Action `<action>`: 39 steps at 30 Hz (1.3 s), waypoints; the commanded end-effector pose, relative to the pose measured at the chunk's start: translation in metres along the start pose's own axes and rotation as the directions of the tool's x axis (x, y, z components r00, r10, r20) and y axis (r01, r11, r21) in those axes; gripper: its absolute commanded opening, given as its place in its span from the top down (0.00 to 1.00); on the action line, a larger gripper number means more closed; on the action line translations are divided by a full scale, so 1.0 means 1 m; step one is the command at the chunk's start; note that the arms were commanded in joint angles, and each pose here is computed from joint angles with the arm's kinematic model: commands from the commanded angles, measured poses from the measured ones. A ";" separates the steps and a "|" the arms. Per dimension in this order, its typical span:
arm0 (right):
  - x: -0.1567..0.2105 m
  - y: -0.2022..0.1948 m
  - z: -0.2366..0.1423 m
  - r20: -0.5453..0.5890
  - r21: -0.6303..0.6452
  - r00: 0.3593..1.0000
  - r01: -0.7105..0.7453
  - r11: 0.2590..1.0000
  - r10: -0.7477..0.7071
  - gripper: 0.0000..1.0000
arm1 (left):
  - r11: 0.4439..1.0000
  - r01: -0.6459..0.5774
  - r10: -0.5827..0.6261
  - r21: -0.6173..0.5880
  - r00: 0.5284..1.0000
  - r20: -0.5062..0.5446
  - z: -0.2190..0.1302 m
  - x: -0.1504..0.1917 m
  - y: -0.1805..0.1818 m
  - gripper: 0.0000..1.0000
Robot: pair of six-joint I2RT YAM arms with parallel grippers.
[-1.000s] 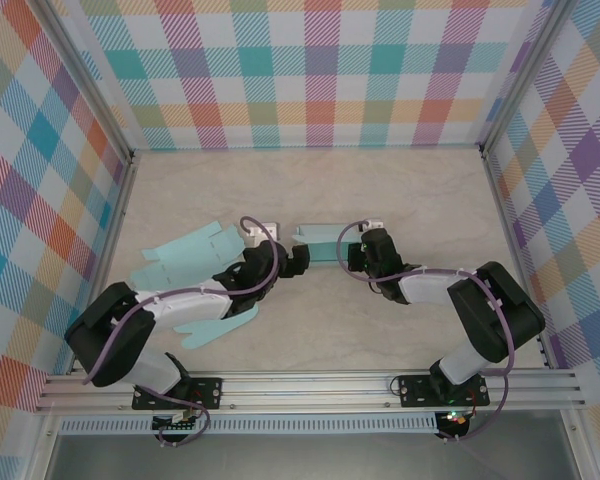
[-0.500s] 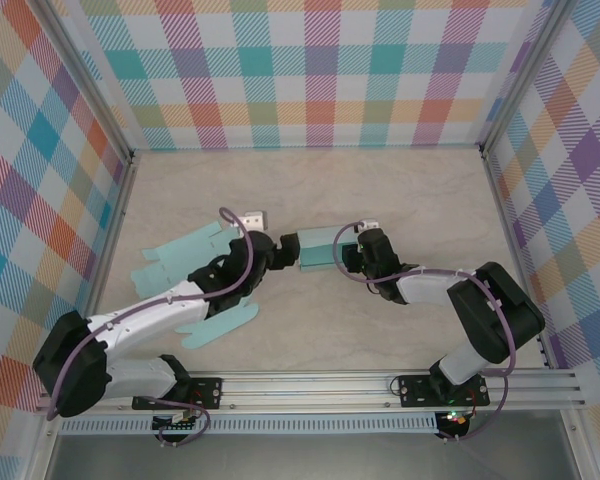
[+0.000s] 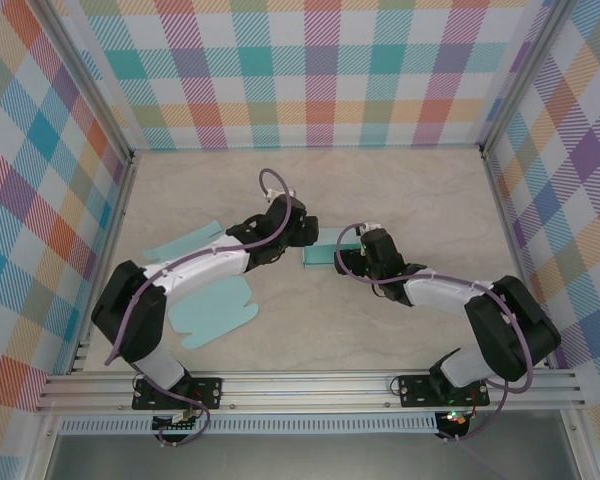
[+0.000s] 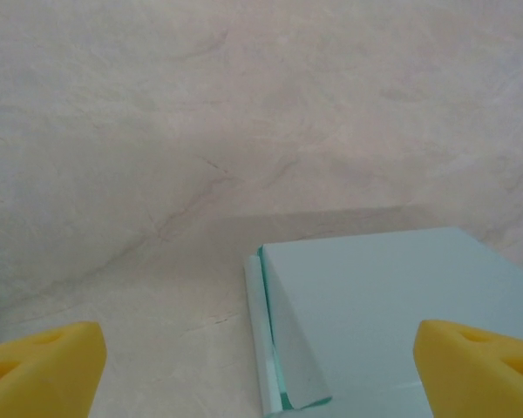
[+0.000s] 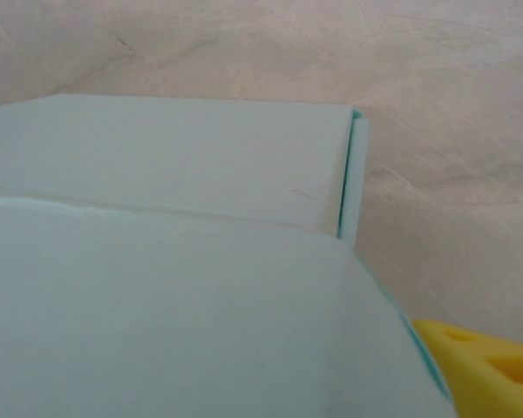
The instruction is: Fold the paper box
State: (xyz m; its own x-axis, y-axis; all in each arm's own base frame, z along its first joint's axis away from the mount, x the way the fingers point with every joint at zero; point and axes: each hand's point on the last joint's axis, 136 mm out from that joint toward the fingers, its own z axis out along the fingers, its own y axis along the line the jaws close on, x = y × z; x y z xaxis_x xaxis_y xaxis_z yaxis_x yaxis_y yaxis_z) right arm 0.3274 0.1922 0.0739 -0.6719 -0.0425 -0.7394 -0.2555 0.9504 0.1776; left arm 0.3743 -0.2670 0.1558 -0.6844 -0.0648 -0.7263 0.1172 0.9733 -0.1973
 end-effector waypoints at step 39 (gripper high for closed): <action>-0.029 0.014 -0.014 -0.402 -0.078 0.865 -0.360 0.930 0.302 0.29 | 0.994 -0.005 -0.020 -0.113 0.975 -0.222 0.057 0.095 0.032 0.31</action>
State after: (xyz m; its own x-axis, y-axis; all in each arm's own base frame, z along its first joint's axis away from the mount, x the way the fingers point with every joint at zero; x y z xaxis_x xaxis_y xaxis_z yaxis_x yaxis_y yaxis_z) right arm 0.3357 0.1920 0.1070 -0.9169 0.1383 -0.3744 -0.0414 0.9000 0.4339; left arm 0.3616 -0.2647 0.0638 -0.8036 -0.0381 -0.5939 0.0634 0.9868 -0.1490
